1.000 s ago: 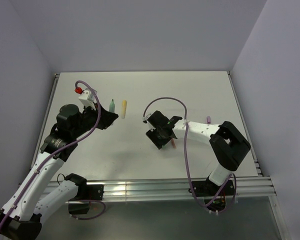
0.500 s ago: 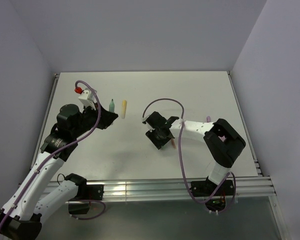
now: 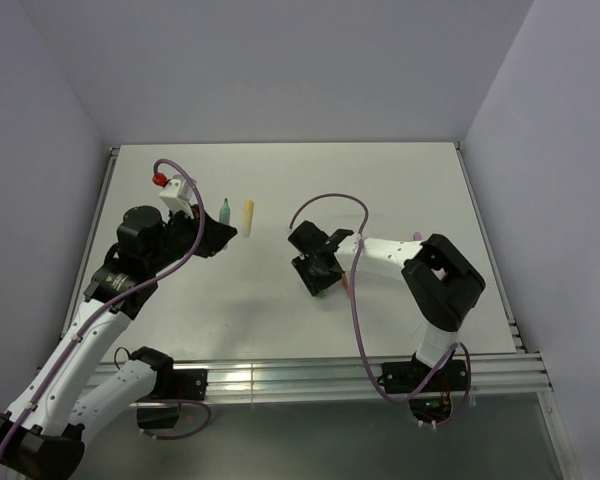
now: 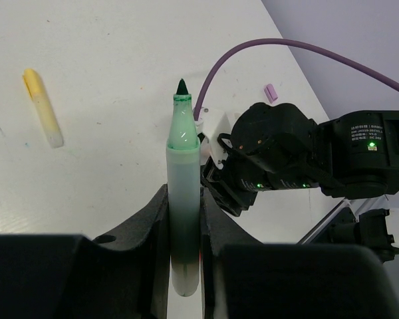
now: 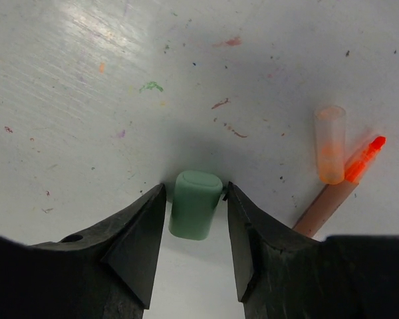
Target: Insert the pens into the pen caps
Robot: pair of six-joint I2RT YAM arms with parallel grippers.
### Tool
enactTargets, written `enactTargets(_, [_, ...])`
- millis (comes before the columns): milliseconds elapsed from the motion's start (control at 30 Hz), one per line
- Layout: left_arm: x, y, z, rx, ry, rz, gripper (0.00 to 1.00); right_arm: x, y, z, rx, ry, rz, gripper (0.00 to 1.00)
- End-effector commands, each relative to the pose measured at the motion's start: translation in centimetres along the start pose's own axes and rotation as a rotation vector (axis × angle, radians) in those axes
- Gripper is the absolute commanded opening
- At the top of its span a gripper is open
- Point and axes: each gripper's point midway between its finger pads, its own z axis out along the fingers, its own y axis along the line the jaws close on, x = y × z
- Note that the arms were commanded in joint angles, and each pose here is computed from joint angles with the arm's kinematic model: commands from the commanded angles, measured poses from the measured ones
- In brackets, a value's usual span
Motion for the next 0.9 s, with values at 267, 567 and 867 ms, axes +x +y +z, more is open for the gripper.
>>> enactTargets(267, [-1.2, -0.7, 0.5, 0.032, -0.031, 0.001, 0.0, 1.3, -0.2, -0.8, 0.081, 0.064, 0.128, 0.52])
enactTargets(567, [-1.2, -0.6, 0.4, 0.026, -0.026, -0.001, 0.01, 0.8, 0.4, 0.4, 0.061, 0.073, 0.126, 0.5])
enactTargets(867, [-1.3, -0.6, 0.4, 0.025, -0.023, -0.001, 0.0, 1.5, 0.2, 1.3, 0.068, 0.096, 0.142, 0.44])
